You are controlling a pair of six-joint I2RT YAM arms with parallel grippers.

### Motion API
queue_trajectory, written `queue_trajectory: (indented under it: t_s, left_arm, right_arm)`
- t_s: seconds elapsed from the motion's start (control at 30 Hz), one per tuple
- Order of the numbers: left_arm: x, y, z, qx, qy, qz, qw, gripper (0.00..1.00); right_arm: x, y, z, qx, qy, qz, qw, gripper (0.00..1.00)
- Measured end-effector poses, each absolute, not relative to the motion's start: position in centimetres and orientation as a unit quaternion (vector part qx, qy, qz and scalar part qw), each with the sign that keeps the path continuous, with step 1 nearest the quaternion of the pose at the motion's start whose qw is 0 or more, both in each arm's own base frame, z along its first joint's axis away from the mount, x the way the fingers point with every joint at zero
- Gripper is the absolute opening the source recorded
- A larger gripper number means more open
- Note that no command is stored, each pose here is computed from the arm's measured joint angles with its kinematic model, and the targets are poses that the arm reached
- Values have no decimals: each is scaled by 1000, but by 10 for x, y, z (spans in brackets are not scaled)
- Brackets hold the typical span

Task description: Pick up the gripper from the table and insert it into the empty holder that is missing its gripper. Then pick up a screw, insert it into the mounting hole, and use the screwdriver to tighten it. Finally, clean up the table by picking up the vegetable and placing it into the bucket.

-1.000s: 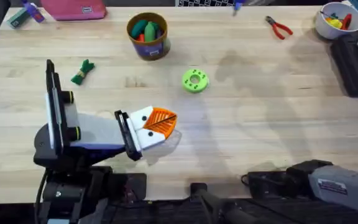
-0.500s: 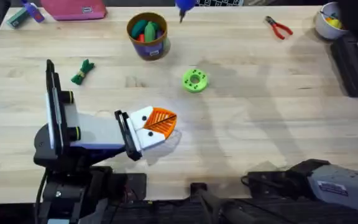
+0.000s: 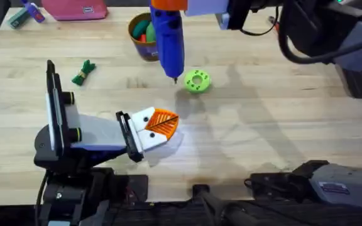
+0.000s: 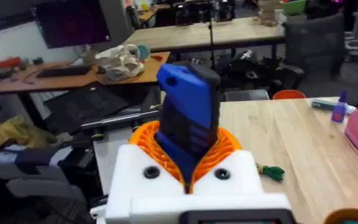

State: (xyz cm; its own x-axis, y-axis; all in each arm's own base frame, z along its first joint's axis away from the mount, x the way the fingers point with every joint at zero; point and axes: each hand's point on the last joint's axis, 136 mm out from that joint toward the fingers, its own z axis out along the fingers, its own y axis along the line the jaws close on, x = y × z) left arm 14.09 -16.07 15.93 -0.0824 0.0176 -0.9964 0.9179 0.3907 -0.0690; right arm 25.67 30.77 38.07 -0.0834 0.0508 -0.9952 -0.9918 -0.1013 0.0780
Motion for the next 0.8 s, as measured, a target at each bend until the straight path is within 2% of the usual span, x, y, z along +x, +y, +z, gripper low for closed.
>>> queue_trajectory:
  t_s: [0.27,0.8]
  left_arm:
    - [141,-161,159,379,617,-401,561,5]
    - [141,-161,159,379,617,-401,561,5]
  right_arm:
    - [235,318,387,-522,420,554,494,25]
    - [195,335,377,-528,371,585,491,25]
